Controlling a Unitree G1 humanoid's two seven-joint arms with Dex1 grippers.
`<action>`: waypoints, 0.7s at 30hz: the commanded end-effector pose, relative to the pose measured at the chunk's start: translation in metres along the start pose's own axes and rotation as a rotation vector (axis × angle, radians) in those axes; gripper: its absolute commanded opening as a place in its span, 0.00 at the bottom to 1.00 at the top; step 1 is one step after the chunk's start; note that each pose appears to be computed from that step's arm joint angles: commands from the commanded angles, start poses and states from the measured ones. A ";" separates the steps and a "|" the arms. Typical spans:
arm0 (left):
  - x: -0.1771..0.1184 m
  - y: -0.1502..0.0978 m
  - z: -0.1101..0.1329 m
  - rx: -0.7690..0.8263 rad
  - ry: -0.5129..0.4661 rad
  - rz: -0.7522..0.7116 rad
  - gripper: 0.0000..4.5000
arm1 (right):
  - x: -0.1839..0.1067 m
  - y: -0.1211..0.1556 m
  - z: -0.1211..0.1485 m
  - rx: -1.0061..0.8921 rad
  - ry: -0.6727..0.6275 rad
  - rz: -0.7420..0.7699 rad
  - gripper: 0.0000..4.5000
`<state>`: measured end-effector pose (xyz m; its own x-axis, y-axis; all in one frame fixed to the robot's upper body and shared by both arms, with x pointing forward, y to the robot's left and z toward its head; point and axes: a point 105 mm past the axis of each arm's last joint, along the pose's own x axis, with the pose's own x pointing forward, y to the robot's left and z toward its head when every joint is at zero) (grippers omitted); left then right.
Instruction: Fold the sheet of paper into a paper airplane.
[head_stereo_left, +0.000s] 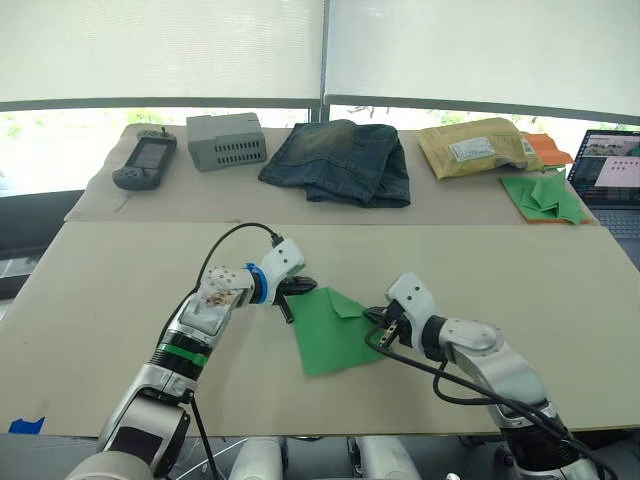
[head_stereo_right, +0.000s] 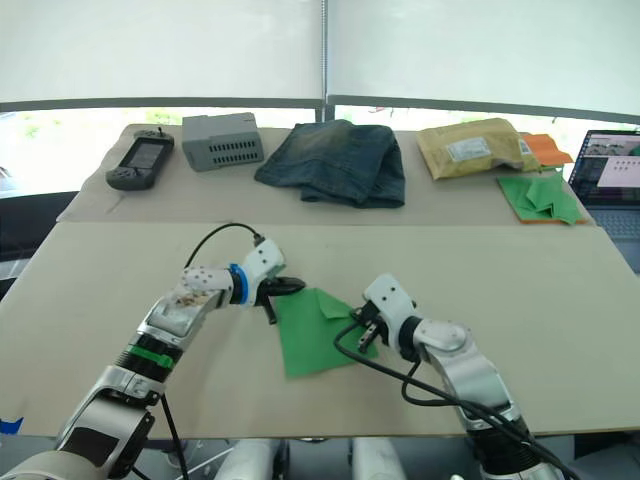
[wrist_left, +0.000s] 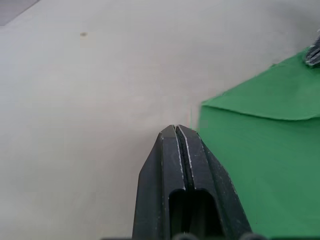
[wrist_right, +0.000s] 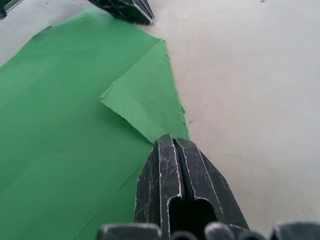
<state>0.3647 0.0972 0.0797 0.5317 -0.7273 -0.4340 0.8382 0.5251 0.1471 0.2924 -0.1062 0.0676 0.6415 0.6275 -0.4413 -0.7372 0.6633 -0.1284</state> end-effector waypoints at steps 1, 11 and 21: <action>-0.009 0.015 0.017 -0.005 -0.078 0.081 0.00 | 0.006 0.008 -0.024 0.069 0.093 0.018 0.00; 0.017 -0.056 0.067 0.039 -0.230 -0.181 0.00 | 0.014 0.012 -0.023 0.072 0.099 0.020 0.00; 0.039 -0.062 0.018 0.071 0.004 -0.143 0.00 | 0.011 0.010 -0.027 0.079 0.108 -0.008 0.00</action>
<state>0.3333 0.0262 0.0720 0.3854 -0.8120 -0.4383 0.9201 0.3744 0.1153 0.2952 -0.0965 0.0661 0.6568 0.6171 -0.4334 -0.7214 0.6815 -0.1228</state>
